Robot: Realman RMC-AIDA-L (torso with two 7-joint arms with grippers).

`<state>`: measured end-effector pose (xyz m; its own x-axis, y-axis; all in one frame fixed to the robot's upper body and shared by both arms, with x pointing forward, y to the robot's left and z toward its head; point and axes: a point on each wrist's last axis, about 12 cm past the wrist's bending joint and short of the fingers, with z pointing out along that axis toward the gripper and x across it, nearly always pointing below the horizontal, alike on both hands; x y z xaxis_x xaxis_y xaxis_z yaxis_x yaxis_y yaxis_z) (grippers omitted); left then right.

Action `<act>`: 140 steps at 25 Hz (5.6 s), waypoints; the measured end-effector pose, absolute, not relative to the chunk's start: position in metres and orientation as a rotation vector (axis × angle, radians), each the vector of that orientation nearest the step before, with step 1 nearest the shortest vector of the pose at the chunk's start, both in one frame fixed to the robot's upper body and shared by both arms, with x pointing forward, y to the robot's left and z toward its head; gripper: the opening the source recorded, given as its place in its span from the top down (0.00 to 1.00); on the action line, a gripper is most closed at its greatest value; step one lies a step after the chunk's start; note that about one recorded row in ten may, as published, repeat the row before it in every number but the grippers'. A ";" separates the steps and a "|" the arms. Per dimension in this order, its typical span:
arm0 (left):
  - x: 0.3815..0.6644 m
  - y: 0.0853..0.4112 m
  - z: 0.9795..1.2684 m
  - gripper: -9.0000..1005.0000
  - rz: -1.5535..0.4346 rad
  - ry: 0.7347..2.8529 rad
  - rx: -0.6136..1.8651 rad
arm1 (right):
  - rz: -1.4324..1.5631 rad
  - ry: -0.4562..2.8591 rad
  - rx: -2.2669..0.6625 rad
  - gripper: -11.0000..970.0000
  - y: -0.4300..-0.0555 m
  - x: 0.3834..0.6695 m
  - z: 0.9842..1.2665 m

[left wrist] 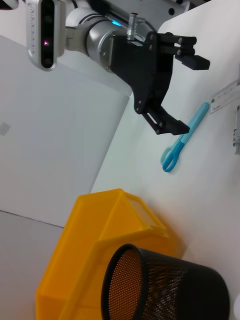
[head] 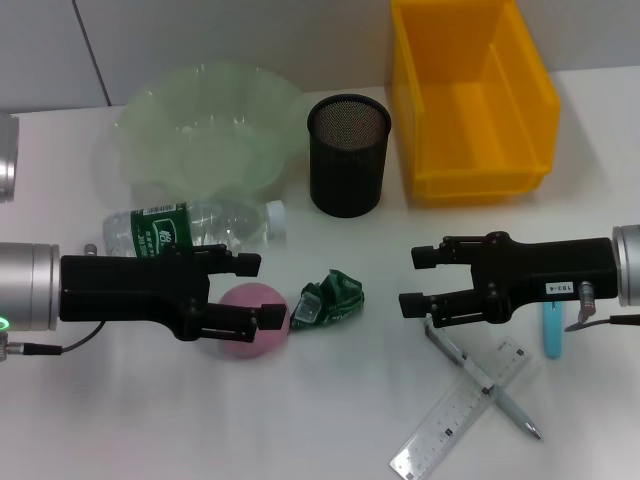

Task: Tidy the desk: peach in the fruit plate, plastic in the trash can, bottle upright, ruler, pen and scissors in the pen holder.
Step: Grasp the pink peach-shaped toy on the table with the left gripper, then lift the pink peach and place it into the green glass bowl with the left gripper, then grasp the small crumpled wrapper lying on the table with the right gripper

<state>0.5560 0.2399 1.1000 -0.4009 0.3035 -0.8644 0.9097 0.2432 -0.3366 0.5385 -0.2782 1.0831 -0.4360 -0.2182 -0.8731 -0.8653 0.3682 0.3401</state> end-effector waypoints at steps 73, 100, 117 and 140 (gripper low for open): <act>0.603 0.233 1.144 0.70 -0.786 1.636 1.008 | 1.084 1.884 -0.932 0.14 -0.275 0.541 1.082; 0.655 0.220 1.103 0.66 -0.367 1.772 0.630 | 1.086 1.874 -0.941 0.14 -0.271 0.542 1.082; 0.657 0.218 1.104 0.20 -0.357 1.762 0.644 | 1.083 1.868 -0.948 0.14 -0.270 0.544 1.084; 0.607 0.235 1.138 0.19 -0.991 1.615 0.712 | 1.085 1.868 -0.942 0.14 -0.269 0.544 1.084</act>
